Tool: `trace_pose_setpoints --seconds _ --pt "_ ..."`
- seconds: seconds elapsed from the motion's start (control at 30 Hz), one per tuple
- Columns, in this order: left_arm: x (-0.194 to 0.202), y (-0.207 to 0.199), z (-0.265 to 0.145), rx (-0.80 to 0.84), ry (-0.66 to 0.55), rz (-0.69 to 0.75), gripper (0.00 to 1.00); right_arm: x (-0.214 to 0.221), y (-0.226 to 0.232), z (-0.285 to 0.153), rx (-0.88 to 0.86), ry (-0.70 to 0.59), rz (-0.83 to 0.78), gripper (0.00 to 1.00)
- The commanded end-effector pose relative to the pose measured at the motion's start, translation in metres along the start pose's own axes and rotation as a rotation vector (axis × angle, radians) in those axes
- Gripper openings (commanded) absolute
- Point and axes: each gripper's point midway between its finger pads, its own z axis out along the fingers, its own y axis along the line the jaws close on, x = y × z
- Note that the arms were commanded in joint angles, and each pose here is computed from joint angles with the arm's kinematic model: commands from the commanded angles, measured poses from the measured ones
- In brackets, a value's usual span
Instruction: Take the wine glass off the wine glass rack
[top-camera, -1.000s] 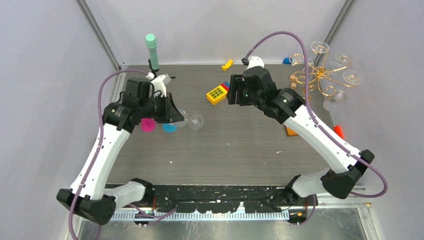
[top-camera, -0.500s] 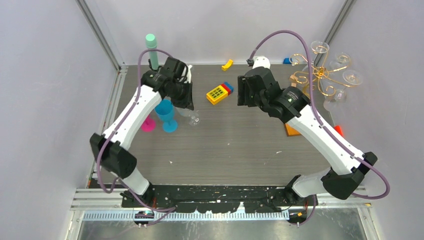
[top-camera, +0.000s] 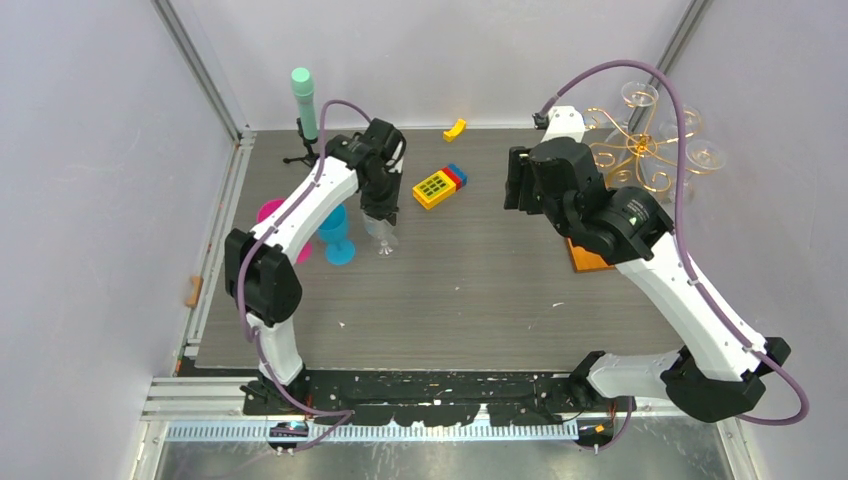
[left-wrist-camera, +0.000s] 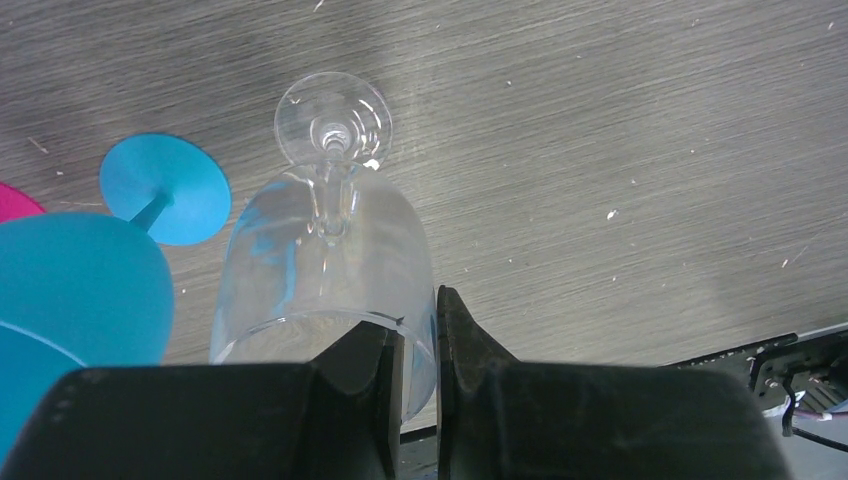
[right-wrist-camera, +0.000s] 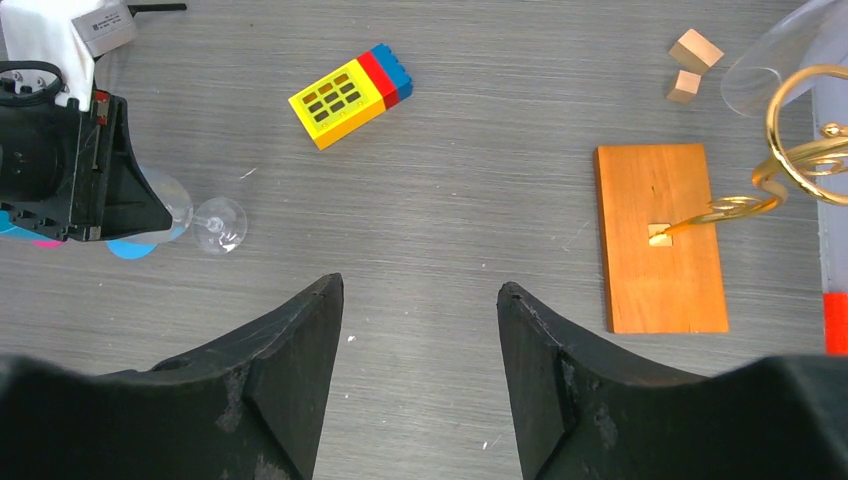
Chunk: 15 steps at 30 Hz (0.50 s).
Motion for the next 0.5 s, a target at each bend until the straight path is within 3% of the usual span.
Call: trace_pose_setpoints --seconds 0.0,0.27,0.47 --pt "-0.007 -0.001 -0.003 -0.017 -0.031 0.007 0.0 -0.014 -0.008 -0.01 0.021 -0.046 0.013 0.63" --pt "-0.008 0.004 0.002 -0.043 -0.061 0.032 0.1 -0.012 -0.008 -0.01 0.023 -0.037 0.016 0.63" --pt "-0.01 0.002 -0.008 -0.029 -0.086 0.04 0.37 -0.013 -0.009 -0.012 0.025 -0.034 0.023 0.63"
